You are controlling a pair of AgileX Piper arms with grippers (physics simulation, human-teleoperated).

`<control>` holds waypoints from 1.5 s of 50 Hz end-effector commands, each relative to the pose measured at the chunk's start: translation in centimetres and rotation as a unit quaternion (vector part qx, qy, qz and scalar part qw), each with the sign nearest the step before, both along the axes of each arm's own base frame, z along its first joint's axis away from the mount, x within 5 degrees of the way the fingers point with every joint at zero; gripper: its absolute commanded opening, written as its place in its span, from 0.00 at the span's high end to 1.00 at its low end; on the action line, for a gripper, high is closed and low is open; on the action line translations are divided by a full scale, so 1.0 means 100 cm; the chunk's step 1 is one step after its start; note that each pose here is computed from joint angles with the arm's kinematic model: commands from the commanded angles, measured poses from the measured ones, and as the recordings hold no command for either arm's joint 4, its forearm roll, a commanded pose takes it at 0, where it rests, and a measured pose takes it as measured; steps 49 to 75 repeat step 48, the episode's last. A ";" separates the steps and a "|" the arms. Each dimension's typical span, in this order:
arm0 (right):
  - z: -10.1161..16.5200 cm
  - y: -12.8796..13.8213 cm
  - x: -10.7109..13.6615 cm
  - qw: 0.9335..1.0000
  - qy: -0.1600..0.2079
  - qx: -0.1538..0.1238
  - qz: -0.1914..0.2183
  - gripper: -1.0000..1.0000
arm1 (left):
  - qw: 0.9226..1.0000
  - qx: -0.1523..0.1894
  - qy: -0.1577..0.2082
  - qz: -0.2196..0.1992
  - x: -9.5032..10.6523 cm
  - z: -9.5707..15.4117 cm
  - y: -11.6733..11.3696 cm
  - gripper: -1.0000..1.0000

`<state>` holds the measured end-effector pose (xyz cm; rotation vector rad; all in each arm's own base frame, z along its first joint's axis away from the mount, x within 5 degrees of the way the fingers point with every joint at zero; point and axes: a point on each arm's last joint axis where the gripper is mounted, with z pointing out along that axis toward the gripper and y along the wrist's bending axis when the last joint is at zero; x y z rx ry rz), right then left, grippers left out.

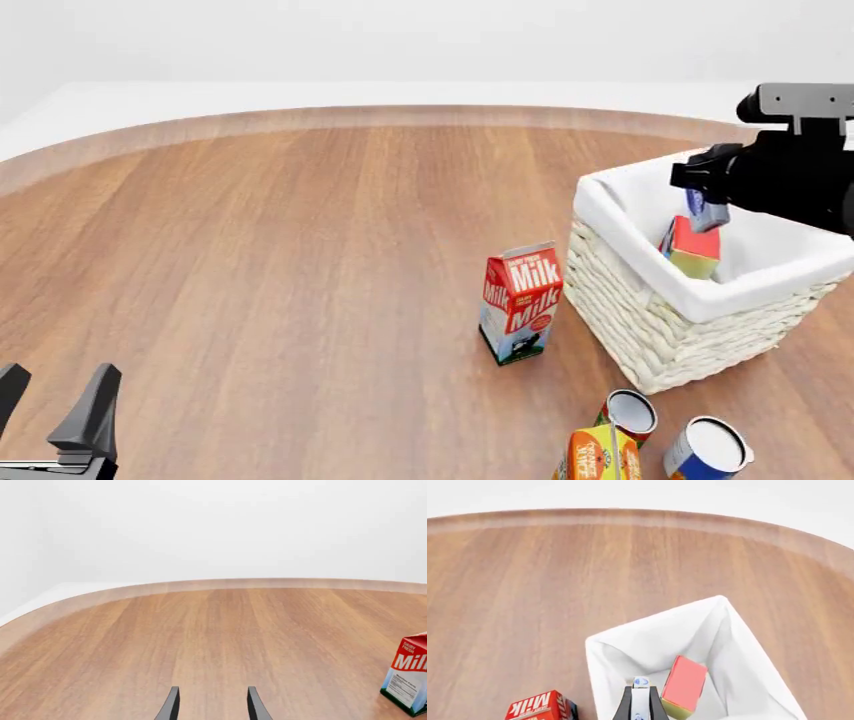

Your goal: Pick up the cream cheese box and the butter, and put them in the basket.

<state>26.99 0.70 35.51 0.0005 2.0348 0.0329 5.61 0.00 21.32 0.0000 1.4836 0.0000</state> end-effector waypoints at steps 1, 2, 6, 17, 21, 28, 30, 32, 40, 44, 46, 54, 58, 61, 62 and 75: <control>-0.006 -0.001 0.004 1.000 0.000 0.004 -0.005 1.00 | 1.000 0.000 0.000 0.000 0.000 0.000 0.000 0.00; -0.006 -0.001 0.004 1.000 0.000 0.004 -0.004 1.00 | 1.000 0.000 0.000 0.000 0.000 0.000 0.000 0.00; -0.007 -0.001 0.004 1.000 0.000 0.003 -0.003 0.00 | 1.000 0.000 0.000 0.000 0.000 0.000 0.000 0.00; -0.006 0.003 0.001 1.000 -0.004 0.002 0.005 0.00 | 1.000 0.000 0.000 0.000 0.000 0.000 0.000 0.00; -0.004 0.005 -0.004 1.000 -0.007 0.003 0.008 0.00 | 1.000 0.000 0.000 0.000 0.000 0.000 0.000 0.00; 0.016 0.017 -0.027 0.999 -0.033 0.007 0.033 0.00 | 1.000 0.000 0.000 0.000 0.000 0.000 0.000 0.00; 0.025 0.022 -0.039 0.998 -0.045 0.008 0.046 0.00 | 1.000 0.000 0.000 0.000 0.000 0.000 0.000 0.00; 0.033 0.026 -0.052 0.997 -0.054 0.008 0.061 0.00 | 1.000 0.000 0.000 0.000 0.000 0.000 0.000 0.00; 0.086 0.029 -0.130 0.986 -0.122 0.008 0.116 0.00 | 1.000 0.000 0.000 0.000 0.000 0.000 0.000 0.00; 0.104 0.021 -0.163 0.982 -0.143 -0.004 0.124 0.00 | 1.000 0.000 0.000 0.000 0.000 0.000 0.000 0.00; 0.113 0.017 -0.181 0.980 -0.153 -0.011 0.126 0.00 | 1.000 0.000 0.000 0.000 0.000 0.000 0.000 0.00; 0.129 0.012 -0.199 0.977 -0.169 -0.018 0.127 0.00 | 1.000 0.000 0.000 0.000 0.000 0.000 0.000 0.00; 0.129 0.012 -0.199 0.977 -0.169 -0.018 0.127 0.00 | 1.000 0.000 0.000 0.000 0.000 0.000 0.000 0.00; 0.129 0.012 -0.199 0.977 -0.169 -0.018 0.127 0.00 | 1.000 0.000 0.000 0.000 0.000 0.000 0.000 0.00; 0.129 0.012 -0.199 0.977 -0.169 -0.018 0.127 0.00 | 1.000 0.000 0.000 0.000 0.000 0.000 0.000 0.00; 0.129 0.012 -0.199 0.977 -0.169 -0.018 0.127 0.00 | 1.000 0.000 0.000 0.000 0.000 0.000 0.000 0.00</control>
